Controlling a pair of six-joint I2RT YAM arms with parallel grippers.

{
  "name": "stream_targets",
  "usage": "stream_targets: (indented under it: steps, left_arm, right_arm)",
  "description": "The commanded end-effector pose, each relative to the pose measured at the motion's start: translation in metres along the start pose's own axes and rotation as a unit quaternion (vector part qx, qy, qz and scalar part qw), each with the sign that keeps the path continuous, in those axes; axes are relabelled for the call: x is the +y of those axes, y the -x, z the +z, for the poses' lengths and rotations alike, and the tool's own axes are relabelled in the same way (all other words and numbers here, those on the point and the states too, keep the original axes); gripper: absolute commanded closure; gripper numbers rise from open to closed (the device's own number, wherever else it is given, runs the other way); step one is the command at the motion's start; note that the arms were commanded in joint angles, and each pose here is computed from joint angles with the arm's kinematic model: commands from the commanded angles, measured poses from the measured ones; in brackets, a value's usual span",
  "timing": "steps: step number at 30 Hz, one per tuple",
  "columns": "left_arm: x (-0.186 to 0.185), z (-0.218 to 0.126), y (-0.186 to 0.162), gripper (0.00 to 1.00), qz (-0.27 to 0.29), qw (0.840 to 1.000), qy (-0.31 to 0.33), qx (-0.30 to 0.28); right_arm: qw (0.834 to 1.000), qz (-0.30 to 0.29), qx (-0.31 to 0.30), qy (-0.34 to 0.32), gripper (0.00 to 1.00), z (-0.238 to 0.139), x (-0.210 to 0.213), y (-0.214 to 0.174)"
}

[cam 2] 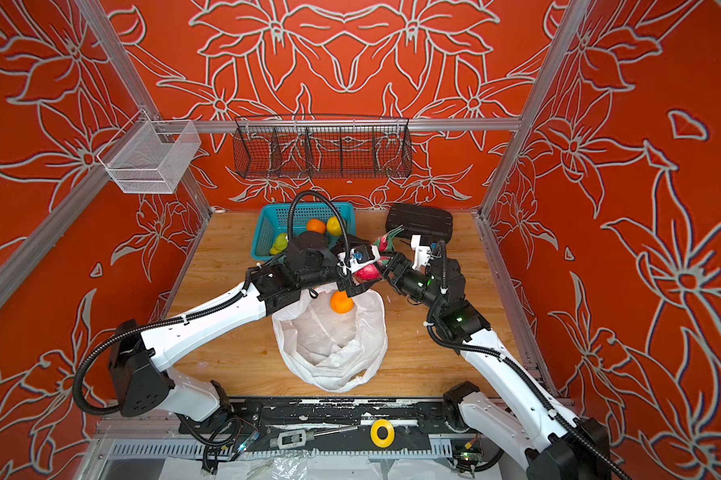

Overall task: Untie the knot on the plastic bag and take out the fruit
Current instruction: 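Bring the dragon fruit toward the left gripper and grasp it with the left gripper, then carry the dragon fruit to the teal basket with left gripper while right draws back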

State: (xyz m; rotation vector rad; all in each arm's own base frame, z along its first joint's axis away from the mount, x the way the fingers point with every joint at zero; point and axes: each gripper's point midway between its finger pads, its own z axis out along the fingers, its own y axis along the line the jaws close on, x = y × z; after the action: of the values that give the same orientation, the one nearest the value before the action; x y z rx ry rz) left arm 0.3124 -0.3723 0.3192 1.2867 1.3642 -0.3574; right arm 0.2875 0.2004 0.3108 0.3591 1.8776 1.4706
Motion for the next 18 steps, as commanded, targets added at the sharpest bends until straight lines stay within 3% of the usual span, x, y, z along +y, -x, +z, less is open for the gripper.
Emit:
stream_targets:
  steps: [1,8,10,14,18]
  left_arm:
    - [0.000,0.006,-0.002,0.16,0.014,1.000,0.002,0.010]
    - [0.002,0.008,-0.013,0.42,0.016,0.999,0.013,0.030]
    - [0.005,0.008,-0.016,0.46,0.010,0.999,0.023,0.038]
    - [0.010,0.003,-0.012,0.52,-0.006,0.999,0.038,0.035]
    - [0.017,-0.005,-0.005,0.56,-0.031,0.998,0.057,0.024]
  right_arm:
    - [0.996,-0.021,-0.016,0.079,0.53,-0.010,0.050,0.012]
    - [0.996,-0.007,-0.014,0.086,0.49,-0.010,0.051,0.011]
    - [0.996,-0.006,-0.012,0.084,0.42,-0.010,0.052,0.011]
    - [0.997,-0.010,-0.026,0.079,0.16,-0.016,0.052,0.014]
    - [0.996,-0.023,-0.048,0.067,0.04,-0.024,0.052,0.019]
